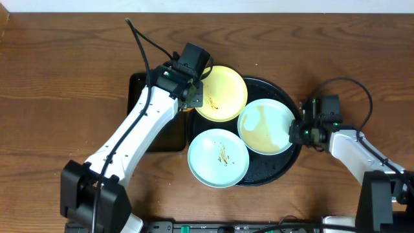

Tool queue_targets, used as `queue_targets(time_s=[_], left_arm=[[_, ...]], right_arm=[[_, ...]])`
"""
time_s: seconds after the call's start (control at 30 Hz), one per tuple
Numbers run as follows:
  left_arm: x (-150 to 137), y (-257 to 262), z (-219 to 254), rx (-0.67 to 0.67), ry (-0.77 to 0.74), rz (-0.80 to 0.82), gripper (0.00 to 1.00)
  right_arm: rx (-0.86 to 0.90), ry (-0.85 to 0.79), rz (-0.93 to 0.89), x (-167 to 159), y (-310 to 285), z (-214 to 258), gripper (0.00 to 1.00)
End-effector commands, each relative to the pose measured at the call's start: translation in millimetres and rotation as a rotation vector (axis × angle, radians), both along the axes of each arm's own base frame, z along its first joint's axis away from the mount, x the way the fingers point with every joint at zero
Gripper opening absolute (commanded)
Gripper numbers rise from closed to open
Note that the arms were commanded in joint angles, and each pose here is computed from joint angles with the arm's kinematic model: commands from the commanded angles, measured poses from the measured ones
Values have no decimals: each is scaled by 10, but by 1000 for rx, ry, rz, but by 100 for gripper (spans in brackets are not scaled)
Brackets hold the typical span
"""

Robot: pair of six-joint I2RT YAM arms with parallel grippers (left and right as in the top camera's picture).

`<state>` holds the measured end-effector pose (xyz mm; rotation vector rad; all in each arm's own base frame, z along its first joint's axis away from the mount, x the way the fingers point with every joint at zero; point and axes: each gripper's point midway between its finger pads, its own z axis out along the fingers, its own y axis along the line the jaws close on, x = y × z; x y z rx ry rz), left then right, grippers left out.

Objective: Clean dirty plates on tray and stack at the side
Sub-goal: 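Move the sponge back over the black rectangular tray with the left gripper, then lift the pale green plate with the right gripper and place it right of the tray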

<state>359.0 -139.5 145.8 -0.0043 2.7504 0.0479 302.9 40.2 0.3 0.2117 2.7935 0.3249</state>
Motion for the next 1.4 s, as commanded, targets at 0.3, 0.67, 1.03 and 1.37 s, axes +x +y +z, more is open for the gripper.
queue_targets(time_s=[0.3,0.67,1.03,1.37], left_arm=[[-4,53,111,3,-29,17,7],[-26,63,101,8,-19,17,7],[-42,71,95,11,-12,17,8],[-42,71,95,11,-12,17,7]], right_arm=[[9,-20,-10,19,29,-39,1],[-110,-204,31,318,-124,664,1],[-372,-387,29,367,-492,1260,1],[-616,-470,129,397,-370,1591,1]])
